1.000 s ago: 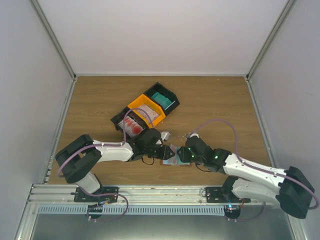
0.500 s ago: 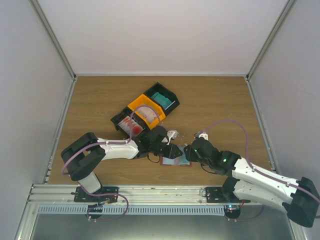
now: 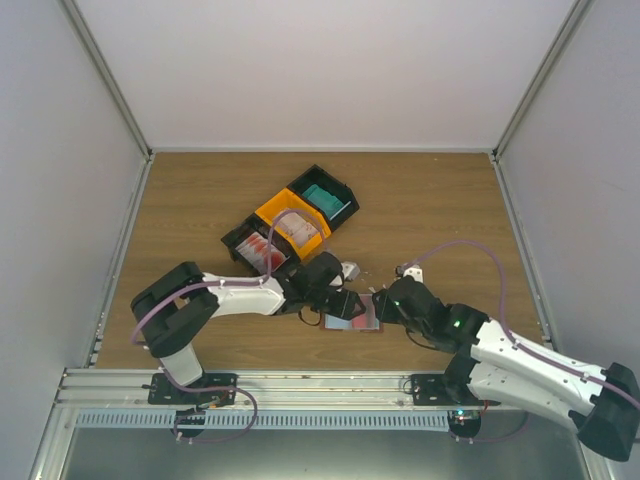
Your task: Put the credit cards into the card holder
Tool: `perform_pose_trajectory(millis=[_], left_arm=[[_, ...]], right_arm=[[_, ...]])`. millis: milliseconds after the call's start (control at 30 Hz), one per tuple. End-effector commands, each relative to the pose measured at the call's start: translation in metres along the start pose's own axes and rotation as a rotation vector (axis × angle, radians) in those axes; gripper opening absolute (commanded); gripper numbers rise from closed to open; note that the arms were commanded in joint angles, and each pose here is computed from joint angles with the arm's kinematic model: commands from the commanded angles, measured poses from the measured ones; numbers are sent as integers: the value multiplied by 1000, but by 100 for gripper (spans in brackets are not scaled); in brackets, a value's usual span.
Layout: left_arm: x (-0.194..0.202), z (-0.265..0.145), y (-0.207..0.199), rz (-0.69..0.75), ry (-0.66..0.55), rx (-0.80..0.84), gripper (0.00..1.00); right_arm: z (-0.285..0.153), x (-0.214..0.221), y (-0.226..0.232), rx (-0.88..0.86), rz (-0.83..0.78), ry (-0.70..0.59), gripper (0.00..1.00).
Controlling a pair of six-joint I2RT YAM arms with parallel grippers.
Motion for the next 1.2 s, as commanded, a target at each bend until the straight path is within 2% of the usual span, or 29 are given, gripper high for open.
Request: perform_pose_trajectory(millis=[0, 67, 233, 467, 600, 733, 1000, 1167], left_arm=[[-34, -36, -10, 83, -114, -140, 52], [-41, -52, -8, 109, -136, -215, 60], [-52, -90, 6, 169, -142, -395, 66], [-45, -128, 45, 203, -16, -682, 72], [-35, -137, 79, 142, 107, -863, 65], [-34, -136, 97, 141, 155, -930, 56], [-33, -130, 124, 91, 213, -988, 50], [-32, -116, 133, 90, 248, -924, 46]], right_arm=[[-3, -6, 2, 9, -10, -29, 44], [-2, -7, 6, 4, -31, -23, 46], [0, -8, 17, -16, -79, -5, 50], [10, -3, 21, -25, -93, 28, 51], [15, -1, 23, -21, -96, 41, 51], [19, 2, 23, -20, -100, 54, 51], [23, 6, 18, -9, -97, 64, 51], [24, 7, 17, -7, -95, 62, 51]])
Point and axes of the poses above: each gripper's point midway between its finger pads, its own z axis out along the fingers, its own y axis along the line the jaws close on, x = y × z, the point moved 5 cm from there along -z, back along the fingers, and after that the axes turned 12 degrees about z, right-handed, at the moved point
